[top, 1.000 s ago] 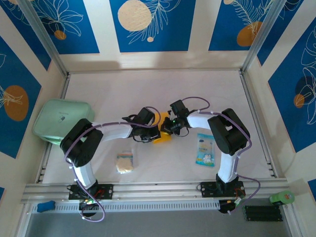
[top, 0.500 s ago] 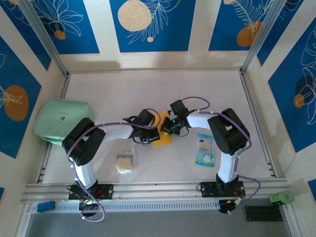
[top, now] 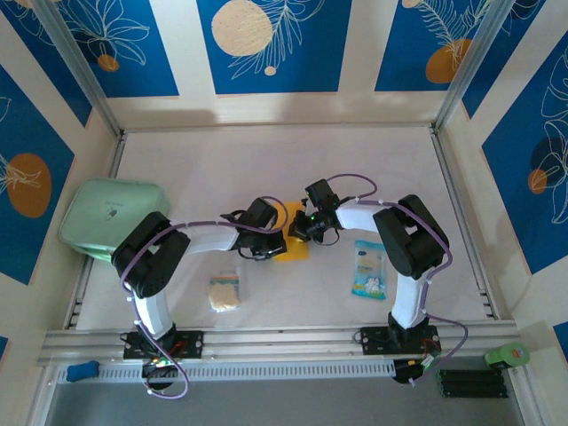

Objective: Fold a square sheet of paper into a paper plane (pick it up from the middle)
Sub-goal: Fold the triangle a second time at the center of the table.

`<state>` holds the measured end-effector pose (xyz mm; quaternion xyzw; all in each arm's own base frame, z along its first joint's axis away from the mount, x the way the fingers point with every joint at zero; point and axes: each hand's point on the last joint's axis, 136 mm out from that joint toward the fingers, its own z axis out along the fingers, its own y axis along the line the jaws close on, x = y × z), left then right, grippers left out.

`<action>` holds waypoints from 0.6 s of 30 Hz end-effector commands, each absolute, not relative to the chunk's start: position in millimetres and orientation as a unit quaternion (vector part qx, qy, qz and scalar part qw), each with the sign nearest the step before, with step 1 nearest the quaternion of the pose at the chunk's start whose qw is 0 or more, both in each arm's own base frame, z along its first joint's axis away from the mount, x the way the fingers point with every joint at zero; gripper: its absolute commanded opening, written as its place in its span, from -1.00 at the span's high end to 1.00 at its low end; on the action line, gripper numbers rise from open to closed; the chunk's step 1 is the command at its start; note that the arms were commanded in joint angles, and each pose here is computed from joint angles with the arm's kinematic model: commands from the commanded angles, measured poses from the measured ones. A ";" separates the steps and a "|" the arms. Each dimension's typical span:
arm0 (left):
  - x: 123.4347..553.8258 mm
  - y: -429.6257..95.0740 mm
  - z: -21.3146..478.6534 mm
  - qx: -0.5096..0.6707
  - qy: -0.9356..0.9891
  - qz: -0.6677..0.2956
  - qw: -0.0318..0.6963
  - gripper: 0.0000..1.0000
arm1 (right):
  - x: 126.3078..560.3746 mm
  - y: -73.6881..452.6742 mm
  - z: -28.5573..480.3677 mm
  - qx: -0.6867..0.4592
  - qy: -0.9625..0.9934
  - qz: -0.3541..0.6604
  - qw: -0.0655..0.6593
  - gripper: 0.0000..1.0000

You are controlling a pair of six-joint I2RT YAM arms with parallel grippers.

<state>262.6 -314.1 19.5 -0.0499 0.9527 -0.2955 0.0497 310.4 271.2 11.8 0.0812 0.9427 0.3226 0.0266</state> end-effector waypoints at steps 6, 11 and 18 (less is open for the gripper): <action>229.5 -284.7 -3.2 -0.026 0.968 -0.249 0.004 0.87 | 274.0 217.3 -52.5 0.132 0.974 0.183 -0.036 0.95; 211.8 -264.6 -4.4 -0.019 0.975 -0.222 -0.010 0.89 | 274.2 217.8 -53.1 0.132 0.974 0.183 -0.037 0.95; 216.8 -264.4 25.3 -0.009 0.973 -0.230 0.018 0.90 | 273.9 218.7 -52.8 0.131 0.973 0.184 -0.038 0.95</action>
